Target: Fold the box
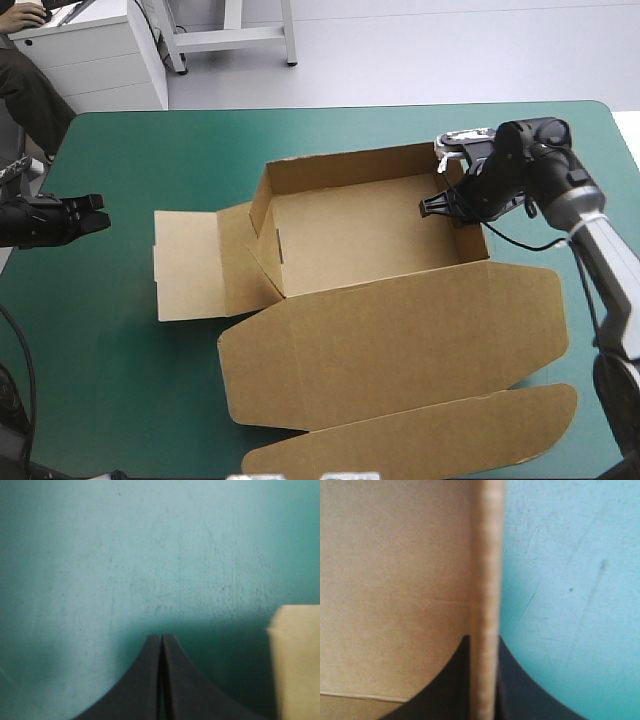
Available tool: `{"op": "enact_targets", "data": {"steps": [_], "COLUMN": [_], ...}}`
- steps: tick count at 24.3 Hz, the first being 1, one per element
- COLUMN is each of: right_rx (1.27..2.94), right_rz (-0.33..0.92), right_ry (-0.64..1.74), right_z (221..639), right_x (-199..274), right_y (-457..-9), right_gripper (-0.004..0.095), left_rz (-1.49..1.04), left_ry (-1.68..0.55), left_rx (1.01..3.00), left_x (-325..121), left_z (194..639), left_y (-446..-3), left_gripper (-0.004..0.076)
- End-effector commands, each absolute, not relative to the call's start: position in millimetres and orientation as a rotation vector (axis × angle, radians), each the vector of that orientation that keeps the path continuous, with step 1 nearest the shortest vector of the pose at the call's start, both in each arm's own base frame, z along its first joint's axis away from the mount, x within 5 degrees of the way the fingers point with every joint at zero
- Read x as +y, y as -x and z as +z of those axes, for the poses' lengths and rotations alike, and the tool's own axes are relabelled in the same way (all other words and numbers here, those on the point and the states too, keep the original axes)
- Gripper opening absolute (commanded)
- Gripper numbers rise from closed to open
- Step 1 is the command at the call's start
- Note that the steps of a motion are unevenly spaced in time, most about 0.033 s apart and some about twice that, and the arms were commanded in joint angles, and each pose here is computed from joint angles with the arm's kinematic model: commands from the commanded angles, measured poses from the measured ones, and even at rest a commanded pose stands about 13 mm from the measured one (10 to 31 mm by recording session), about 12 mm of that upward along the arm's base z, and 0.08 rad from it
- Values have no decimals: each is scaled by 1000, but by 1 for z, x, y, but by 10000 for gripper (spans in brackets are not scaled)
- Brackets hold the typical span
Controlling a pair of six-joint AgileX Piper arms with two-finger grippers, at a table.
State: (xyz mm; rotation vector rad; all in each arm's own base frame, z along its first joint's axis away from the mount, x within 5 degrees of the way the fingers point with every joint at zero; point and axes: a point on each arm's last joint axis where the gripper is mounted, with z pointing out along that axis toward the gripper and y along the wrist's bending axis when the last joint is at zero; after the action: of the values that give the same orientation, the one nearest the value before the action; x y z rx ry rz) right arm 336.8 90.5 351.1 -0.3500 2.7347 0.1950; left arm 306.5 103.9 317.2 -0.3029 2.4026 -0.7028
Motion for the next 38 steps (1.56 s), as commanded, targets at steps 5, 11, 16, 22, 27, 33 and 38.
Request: {"op": "enact_targets", "data": {"steps": [5, 11, 16, 22, 27, 33, 38], "right_rx": [2437, 2332, 2323, 2322, 2317, 2308, 2301], "right_rz": [308, 302, 309, 385, 412, 438, 402], "right_ry": [315, 362, 365, 368, 348, 336, 291], "right_z": [451, 474, 476, 476, 477, 472, 461], "right_x": [76, 69, 69, 74, 75, 80, 82], "right_y": [-256, -225, -222, -221, -222, -235, -261], "right_gripper": [0, -1, -1, -5, -5, -5, -5], "left_rz": [-695, -707, -707, -733, -786, -1086, -1171], "left_ry": [266, 262, 218, 196, 143, -38, -233], "left_rx": [2332, 2345, 2383, 2403, 2406, 2300, 2290], "left_x": [98, 97, 96, 93, 76, 0, -41], "left_z": [340, 339, 337, 337, 338, 352, 354], "left_y": [-302, -300, -298, -295, -300, -314, -311], "left_gripper": [-10, -10, 33, 512, 601, 598, 598]}}
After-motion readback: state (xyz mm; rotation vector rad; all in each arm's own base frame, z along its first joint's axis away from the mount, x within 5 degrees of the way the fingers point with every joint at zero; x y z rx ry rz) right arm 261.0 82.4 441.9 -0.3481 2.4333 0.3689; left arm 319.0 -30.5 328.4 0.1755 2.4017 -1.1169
